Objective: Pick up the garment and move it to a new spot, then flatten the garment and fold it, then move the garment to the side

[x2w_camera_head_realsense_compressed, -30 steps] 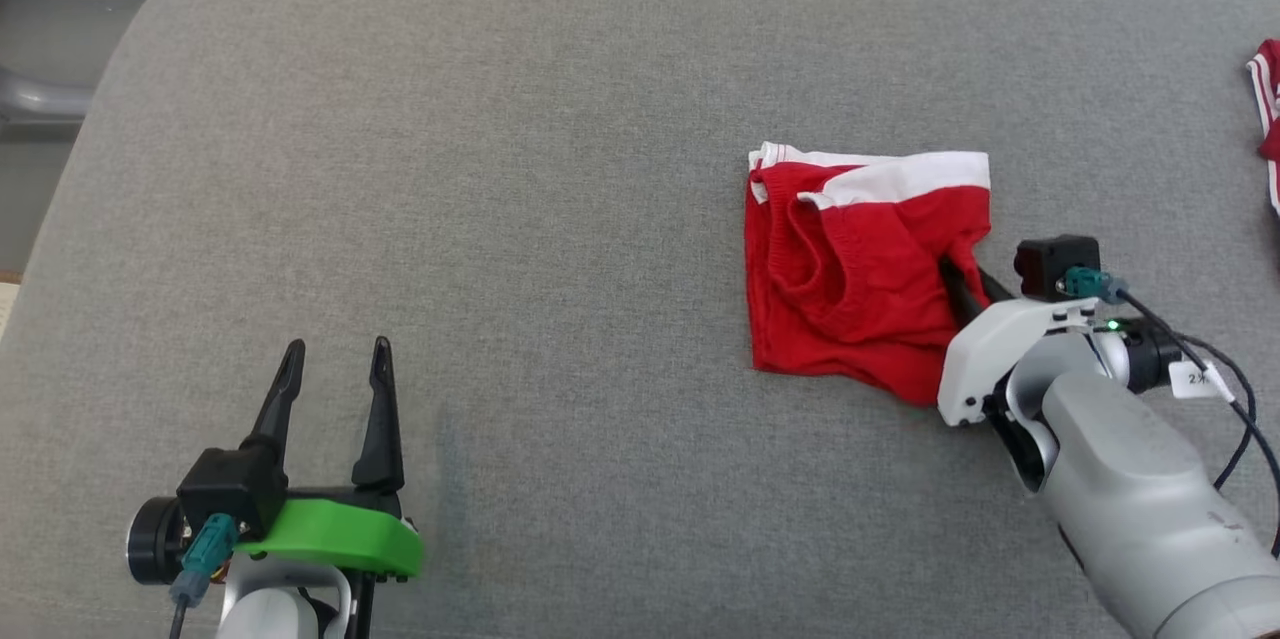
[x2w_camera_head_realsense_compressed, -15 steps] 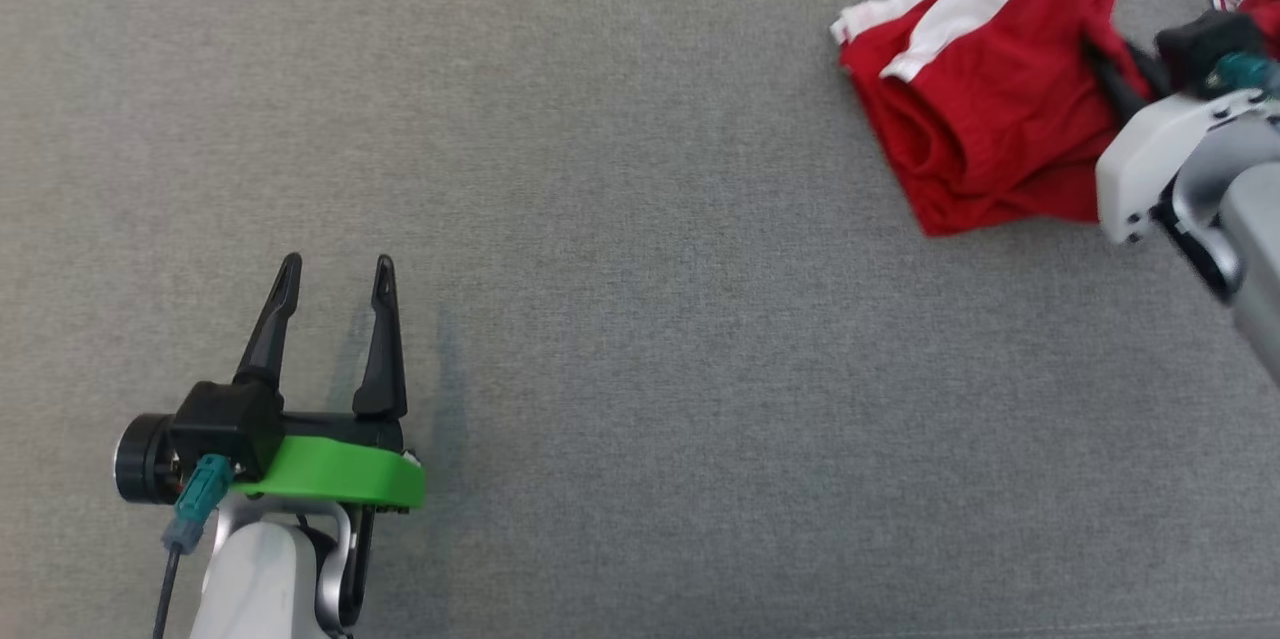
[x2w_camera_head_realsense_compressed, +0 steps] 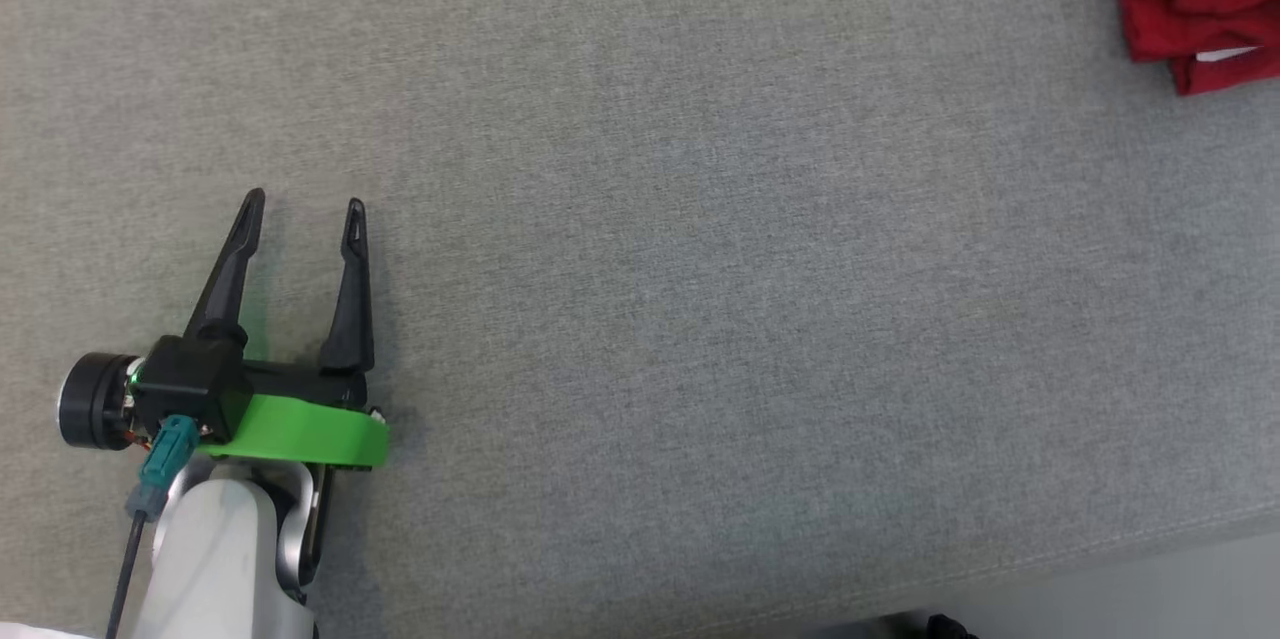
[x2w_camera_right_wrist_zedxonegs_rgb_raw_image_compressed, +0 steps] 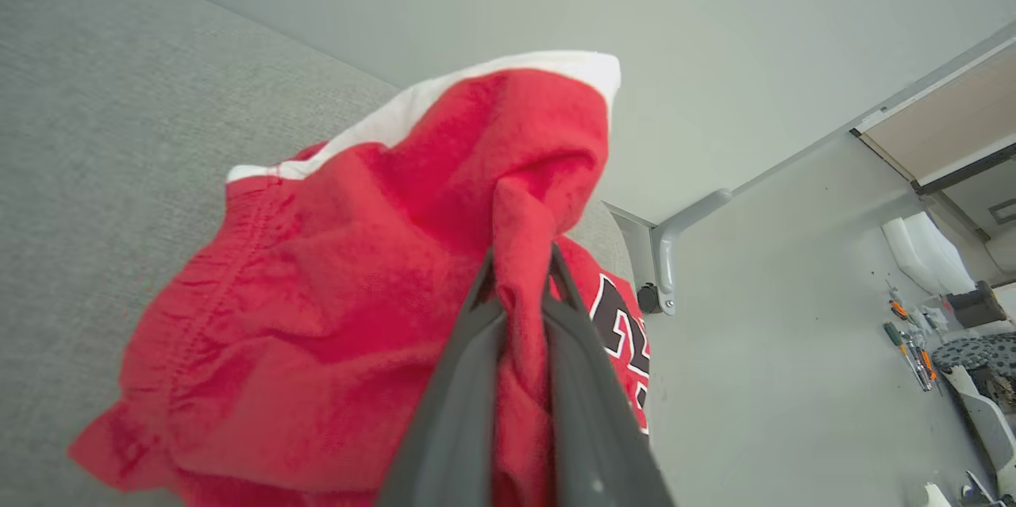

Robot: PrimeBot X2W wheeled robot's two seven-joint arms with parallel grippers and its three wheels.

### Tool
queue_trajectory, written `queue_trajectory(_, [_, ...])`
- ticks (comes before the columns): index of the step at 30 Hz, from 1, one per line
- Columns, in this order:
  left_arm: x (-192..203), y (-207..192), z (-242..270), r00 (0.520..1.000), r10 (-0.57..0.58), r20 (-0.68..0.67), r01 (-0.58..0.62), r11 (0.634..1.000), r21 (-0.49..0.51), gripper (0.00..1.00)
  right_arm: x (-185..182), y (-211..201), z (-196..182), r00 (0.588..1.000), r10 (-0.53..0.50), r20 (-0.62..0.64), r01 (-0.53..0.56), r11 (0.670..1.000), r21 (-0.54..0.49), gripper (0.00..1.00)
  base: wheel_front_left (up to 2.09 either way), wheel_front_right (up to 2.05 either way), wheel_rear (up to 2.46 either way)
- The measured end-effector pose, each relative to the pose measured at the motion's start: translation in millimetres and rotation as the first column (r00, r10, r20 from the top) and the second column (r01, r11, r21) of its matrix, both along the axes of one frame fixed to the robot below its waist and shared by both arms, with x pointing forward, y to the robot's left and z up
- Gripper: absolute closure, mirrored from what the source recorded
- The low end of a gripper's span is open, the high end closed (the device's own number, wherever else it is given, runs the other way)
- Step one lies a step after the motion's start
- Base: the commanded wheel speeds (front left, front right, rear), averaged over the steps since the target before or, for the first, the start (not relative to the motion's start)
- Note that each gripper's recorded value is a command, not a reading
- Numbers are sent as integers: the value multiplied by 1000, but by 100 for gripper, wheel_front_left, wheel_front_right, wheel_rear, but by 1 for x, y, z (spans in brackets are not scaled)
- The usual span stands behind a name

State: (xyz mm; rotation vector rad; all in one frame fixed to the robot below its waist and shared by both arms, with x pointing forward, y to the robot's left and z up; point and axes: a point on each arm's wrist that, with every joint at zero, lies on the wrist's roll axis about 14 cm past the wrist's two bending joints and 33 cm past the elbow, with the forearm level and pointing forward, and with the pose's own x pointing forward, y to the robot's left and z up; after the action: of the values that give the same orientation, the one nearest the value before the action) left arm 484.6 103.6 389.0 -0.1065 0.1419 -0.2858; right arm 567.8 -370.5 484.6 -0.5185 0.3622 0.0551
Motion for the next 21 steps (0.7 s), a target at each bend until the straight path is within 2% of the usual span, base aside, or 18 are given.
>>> queue_trajectory(5, [5,-9,-13,999,-30,-12,30,1000,-8,0,-6,-42,4,994,-104,-32,102,993,-56,100,0,0,0])
queue_trajectory(11, [5,-11,-19,999,-40,-17,40,999,-9,0,-5,-67,1,979,-198,-46,194,978,-75,100,0,0,0])
queue_trajectory(12, [5,-11,-19,999,-40,-16,40,999,-9,0,-5,-70,0,976,-213,-51,208,975,-76,87,0,0,0])
queue_trajectory(13, [5,-10,-19,999,-39,-16,39,999,-8,0,-6,-73,-2,973,-224,-55,219,973,-79,40,0,0,0])
queue_trajectory(14, [5,-9,-18,999,-37,-15,36,999,-7,0,-7,-75,-5,969,-240,-61,235,969,-78,11,0,0,0])
queue_trajectory(15, [5,-8,-18,999,-33,-14,33,999,-6,0,-7,-76,-9,965,-252,-69,247,966,-73,0,0,0,0])
queue_trajectory(21, [4,-4,-17,1000,-20,-16,20,1000,-3,0,0,-69,-13,970,-242,-35,240,969,-54,0,0,0,0])
